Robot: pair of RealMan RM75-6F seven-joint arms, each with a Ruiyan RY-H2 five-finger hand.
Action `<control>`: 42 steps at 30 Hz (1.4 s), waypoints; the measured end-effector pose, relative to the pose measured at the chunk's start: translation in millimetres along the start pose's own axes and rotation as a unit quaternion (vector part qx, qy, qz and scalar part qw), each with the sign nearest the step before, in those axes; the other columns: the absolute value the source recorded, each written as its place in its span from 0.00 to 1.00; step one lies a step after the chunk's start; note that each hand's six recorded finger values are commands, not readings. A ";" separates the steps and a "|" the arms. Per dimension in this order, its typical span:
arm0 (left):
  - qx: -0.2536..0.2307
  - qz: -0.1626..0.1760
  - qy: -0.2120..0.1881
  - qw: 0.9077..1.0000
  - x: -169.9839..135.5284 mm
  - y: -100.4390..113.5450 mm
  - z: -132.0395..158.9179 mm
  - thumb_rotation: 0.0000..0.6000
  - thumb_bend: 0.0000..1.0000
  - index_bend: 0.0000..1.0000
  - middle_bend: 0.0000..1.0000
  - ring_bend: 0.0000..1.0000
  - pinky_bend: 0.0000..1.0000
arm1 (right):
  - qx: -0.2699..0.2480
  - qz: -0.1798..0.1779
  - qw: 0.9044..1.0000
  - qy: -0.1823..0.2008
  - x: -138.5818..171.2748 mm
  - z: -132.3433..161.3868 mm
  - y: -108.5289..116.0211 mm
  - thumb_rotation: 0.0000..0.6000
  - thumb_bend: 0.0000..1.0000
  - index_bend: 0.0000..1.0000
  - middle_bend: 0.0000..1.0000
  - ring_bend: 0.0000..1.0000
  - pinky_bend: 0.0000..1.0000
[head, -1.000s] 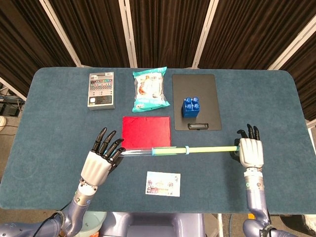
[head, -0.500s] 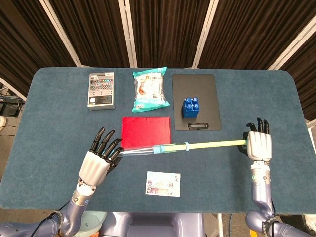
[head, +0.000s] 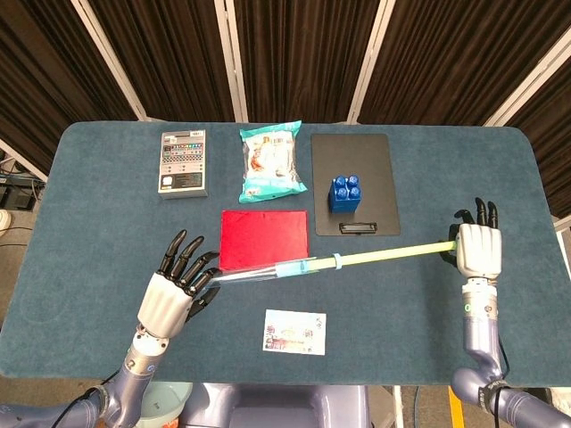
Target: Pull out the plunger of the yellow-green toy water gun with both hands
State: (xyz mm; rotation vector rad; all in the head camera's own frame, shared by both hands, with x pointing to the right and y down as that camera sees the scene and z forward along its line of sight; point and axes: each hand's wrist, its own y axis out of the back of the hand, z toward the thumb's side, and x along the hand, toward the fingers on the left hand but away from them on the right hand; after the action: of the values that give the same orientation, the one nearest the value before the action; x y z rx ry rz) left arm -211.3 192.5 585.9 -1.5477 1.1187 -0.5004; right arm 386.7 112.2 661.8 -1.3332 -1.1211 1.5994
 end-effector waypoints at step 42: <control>-0.017 -0.025 -0.014 0.999 -4.0 -12.3 1.5 1.00 0.18 0.20 0.25 0.16 0.05 | -0.038 0.010 0.999 -0.019 -13.0 -19.7 4.6 1.00 0.18 0.26 0.12 0.00 0.00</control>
State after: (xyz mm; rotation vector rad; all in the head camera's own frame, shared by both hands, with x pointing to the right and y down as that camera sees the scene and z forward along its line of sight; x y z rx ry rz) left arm -207.2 196.0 597.8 -1.6105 1.0739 -0.4957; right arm 408.2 101.7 660.2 -1.3715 -1.2060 1.6175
